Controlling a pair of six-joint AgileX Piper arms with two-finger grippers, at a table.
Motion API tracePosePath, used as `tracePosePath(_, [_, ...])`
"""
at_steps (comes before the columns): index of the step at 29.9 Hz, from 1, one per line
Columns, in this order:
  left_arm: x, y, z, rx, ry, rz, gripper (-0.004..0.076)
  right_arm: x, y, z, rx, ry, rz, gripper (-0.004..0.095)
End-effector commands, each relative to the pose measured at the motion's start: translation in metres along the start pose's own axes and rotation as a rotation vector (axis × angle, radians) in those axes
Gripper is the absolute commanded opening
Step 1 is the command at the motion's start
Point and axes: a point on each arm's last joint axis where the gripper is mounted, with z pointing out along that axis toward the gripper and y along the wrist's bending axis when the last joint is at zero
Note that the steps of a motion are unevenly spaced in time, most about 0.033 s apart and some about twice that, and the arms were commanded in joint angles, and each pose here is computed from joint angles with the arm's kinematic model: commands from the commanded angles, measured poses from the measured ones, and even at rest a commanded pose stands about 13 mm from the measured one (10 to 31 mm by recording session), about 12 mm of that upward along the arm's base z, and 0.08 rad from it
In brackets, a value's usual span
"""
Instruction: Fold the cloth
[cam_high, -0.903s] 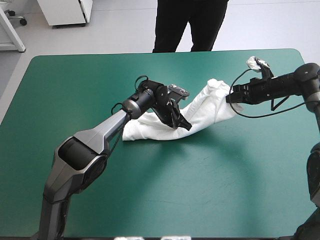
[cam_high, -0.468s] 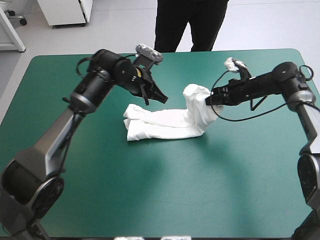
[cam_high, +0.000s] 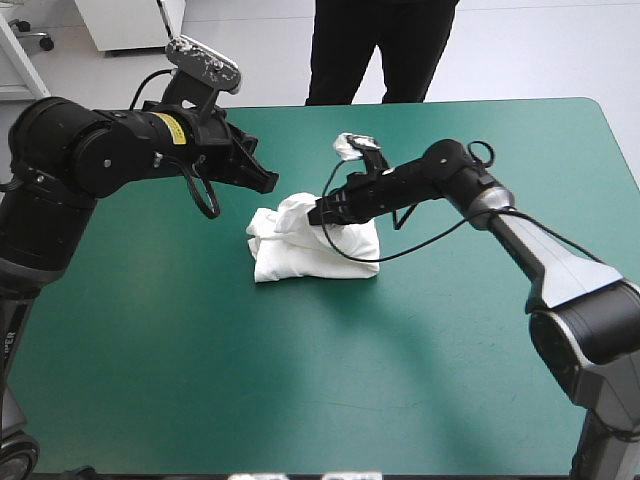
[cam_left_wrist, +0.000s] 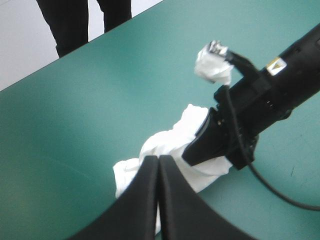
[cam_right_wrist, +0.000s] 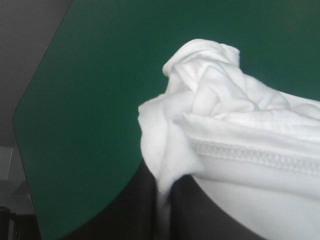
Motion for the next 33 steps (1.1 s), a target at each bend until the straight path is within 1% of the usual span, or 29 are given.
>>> tracePosePath(1, [-0.003, 0.001, -0.024, -0.012, -0.061, -0.025, -0.0009, -0.019, 0.029, 0.005, -0.106, -0.022, -0.051, 0.0098])
tracePosePath(3, [-0.003, 0.001, -0.024, -0.012, -0.061, -0.026, -0.0009, -0.022, 0.032, 0.014, -0.149, 0.025, -0.070, 0.0261])
tracePosePath(6, [-0.003, 0.002, -0.024, -0.015, -0.063, -0.020, -0.0009, -0.027, 0.037, 0.017, -0.188, 0.065, -0.098, 0.0569])
tracePosePath(7, [-0.003, 0.002, -0.024, -0.018, -0.063, -0.019, -0.0009, -0.029, 0.040, 0.015, -0.194, 0.066, -0.110, 0.0649])
tracePosePath(9, [-0.003, 0.002, -0.024, -0.024, -0.062, -0.017, -0.0009, -0.032, 0.044, 0.011, -0.191, 0.072, -0.140, 0.0723])
tracePosePath(12, [-0.002, 0.003, -0.024, -0.036, -0.059, -0.015, -0.0009, -0.036, 0.047, -0.001, -0.171, 0.109, -0.173, 0.0708])
tracePosePath(14, [-0.001, 0.005, -0.024, -0.052, -0.046, -0.011, -0.0009, -0.039, 0.045, -0.009, -0.107, 0.110, -0.159, 0.0669])
tracePosePath(15, [0.000, 0.005, -0.024, -0.057, -0.036, -0.009, -0.0009, -0.041, 0.042, -0.017, -0.058, 0.110, -0.162, 0.0647])
tracePosePath(17, [0.001, 0.005, -0.025, -0.058, -0.026, -0.009, -0.0009, -0.042, 0.039, -0.028, 0.012, 0.106, -0.161, 0.0616])
tracePosePath(18, [0.001, 0.005, -0.029, -0.059, -0.033, -0.010, -0.0009, -0.043, 0.036, -0.039, 0.082, 0.104, -0.156, 0.0603])
tracePosePath(20, [0.002, 0.006, -0.033, -0.060, -0.041, -0.010, -0.0009, -0.044, 0.034, -0.057, 0.195, 0.095, -0.152, 0.0604])
tracePosePath(21, [0.002, 0.006, -0.034, -0.060, -0.044, -0.010, -0.0009, -0.043, 0.029, -0.069, 0.287, 0.093, -0.146, 0.0604])
tracePosePath(24, [0.003, 0.006, -0.041, -0.060, -0.059, -0.012, -0.0009, -0.035, 0.021, -0.105, 0.435, 0.077, -0.119, 0.0604])
tracePosePath(27, [0.003, 0.006, -0.046, -0.061, -0.068, -0.012, -0.0009, -0.015, 0.003, -0.131, 0.492, 0.088, -0.040, 0.0604])
tracePosePath(30, [0.004, 0.006, -0.049, -0.062, -0.076, -0.012, -0.0009, 0.006, -0.015, -0.142, 0.517, 0.124, 0.038, 0.0605])
tracePosePath(33, [0.004, 0.006, -0.051, -0.062, -0.082, -0.017, -0.0009, 0.019, -0.029, -0.134, 0.491, 0.134, 0.088, 0.0609])
